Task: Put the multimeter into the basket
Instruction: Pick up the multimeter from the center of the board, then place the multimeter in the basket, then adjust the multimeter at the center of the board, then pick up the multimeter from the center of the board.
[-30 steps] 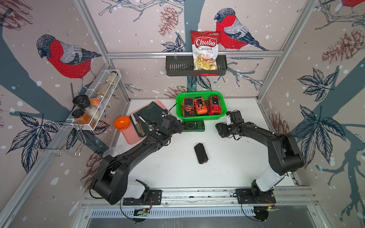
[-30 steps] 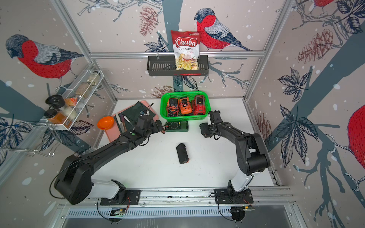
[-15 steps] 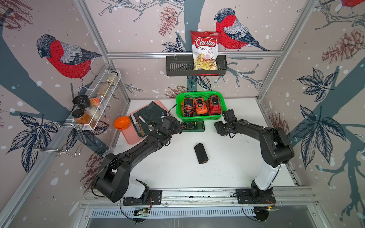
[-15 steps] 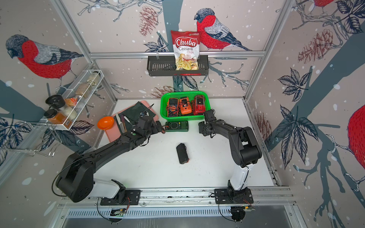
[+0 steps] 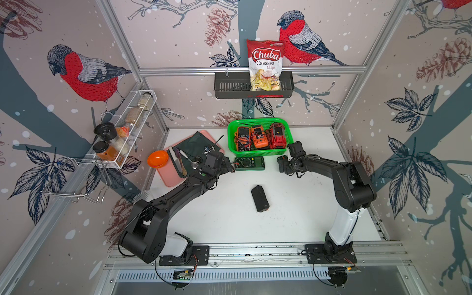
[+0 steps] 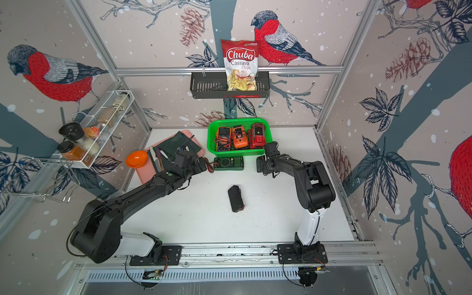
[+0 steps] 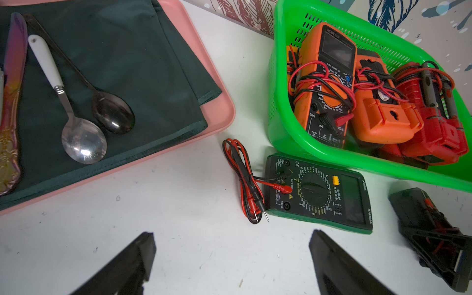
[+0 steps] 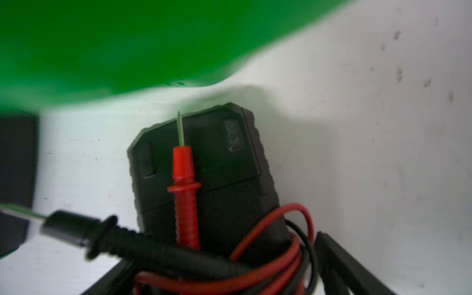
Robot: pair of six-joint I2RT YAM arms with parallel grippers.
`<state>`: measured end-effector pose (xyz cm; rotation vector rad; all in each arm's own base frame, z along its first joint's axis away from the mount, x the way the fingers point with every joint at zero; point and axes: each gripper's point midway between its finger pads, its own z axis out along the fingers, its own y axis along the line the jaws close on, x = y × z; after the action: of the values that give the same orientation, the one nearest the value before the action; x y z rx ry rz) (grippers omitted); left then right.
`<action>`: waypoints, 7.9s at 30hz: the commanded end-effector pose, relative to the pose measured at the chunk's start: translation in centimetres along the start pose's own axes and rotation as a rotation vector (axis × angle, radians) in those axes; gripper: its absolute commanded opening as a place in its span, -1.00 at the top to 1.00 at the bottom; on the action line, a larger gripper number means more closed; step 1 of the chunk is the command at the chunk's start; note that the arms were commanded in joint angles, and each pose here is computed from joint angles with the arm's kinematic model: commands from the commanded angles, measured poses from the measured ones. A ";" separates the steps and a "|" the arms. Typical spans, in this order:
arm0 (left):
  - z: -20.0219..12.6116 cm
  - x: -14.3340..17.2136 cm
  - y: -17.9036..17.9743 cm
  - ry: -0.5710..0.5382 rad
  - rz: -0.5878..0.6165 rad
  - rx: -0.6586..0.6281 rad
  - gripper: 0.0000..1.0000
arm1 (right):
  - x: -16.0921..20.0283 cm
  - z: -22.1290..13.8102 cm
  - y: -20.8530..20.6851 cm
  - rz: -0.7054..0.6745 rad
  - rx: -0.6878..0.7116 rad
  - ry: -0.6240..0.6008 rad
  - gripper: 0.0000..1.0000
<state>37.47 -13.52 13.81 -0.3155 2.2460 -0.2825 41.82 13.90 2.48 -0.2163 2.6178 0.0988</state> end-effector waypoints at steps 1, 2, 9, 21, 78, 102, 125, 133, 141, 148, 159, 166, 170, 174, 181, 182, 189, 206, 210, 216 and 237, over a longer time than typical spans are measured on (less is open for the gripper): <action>0.0 -0.8 -0.6 -0.028 -0.023 0.037 -0.95 | 0.5 -0.1 0.9 -0.015 -0.034 0.029 -0.73; 0.0 -0.9 -0.6 -0.028 -0.026 0.037 -0.95 | 0.5 -0.2 1.1 -0.024 -0.038 0.026 -0.56; -0.1 -0.9 0.1 -0.027 -0.033 0.017 -0.95 | 0.2 -2.7 1.0 -0.048 0.050 -0.016 0.13; -2.7 -2.0 1.8 -0.129 -0.122 0.013 -0.95 | -5.0 -12.1 1.5 0.043 0.074 -0.287 0.26; -3.7 -1.0 3.4 -0.182 -0.179 0.039 -0.95 | -21.4 -0.4 2.4 0.144 0.021 -0.294 -0.05; -3.2 -1.0 2.7 -0.155 -0.168 0.055 -0.95 | -22.1 -5.3 2.8 0.130 -0.005 -0.306 -1.00; -3.1 0.4 4.3 -0.129 -0.188 0.008 -0.95 | -3.0 -14.0 14.4 -0.106 -0.125 -0.293 -0.99; -3.4 0.3 6.5 -0.162 -0.212 -0.079 -0.95 | 3.5 -15.4 20.2 -0.165 -0.239 -0.225 -0.84; -4.1 0.0 8.0 -0.200 -0.241 -0.119 -0.95 | 8.5 -12.2 21.3 -0.197 -0.214 -0.090 -0.63; -3.9 0.7 8.4 -0.184 -0.233 -0.127 -0.95 | 9.8 -10.1 20.7 -0.216 -0.224 0.003 -0.59; -3.6 1.3 8.6 -0.161 -0.216 -0.138 -0.95 | 12.4 -10.0 19.6 -0.179 -0.258 0.103 -0.59; -3.2 1.3 8.2 -0.152 -0.215 -0.123 -0.95 | 14.9 -10.0 18.9 -0.171 -0.251 0.145 -0.38; -3.0 1.2 8.0 -0.150 -0.215 -0.118 -0.95 | 14.9 -9.9 18.7 -0.187 -0.216 0.131 -0.11; -3.1 1.2 8.0 -0.151 -0.214 -0.122 -0.95 | 14.4 -9.9 18.0 -0.201 -0.146 0.106 0.06; -3.4 1.0 8.3 -0.164 -0.213 -0.133 -0.95 | 11.6 -11.4 14.4 -0.211 0.093 -0.009 0.26; -3.4 0.9 8.3 -0.167 -0.214 -0.135 -0.95 | 11.1 -11.6 13.6 -0.208 0.139 -0.029 0.27; -3.4 1.0 8.5 -0.168 -0.213 -0.144 -0.95 | 9.7 -10.5 8.7 -0.212 0.409 -0.073 0.35; -3.4 0.9 8.6 -0.171 -0.223 -0.145 -0.95 | 12.9 -6.6 17.1 -0.361 0.325 -0.021 -0.27; -3.4 0.9 8.6 -0.170 -0.220 -0.146 -0.95 | 12.2 -7.7 19.0 -0.342 0.236 -0.041 -0.43; -3.5 1.0 8.7 -0.171 -0.217 -0.153 -0.95 | 9.0 -11.2 19.0 -0.213 0.045 -0.100 -0.71; -2.3 1.4 8.3 -0.132 -0.203 -0.152 -0.95 | 9.2 -8.1 10.7 -0.029 -0.121 0.029 -0.99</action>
<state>33.19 -5.82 11.10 -0.6336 2.1288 -0.1778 28.16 21.73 5.78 -0.2395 2.6377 0.2291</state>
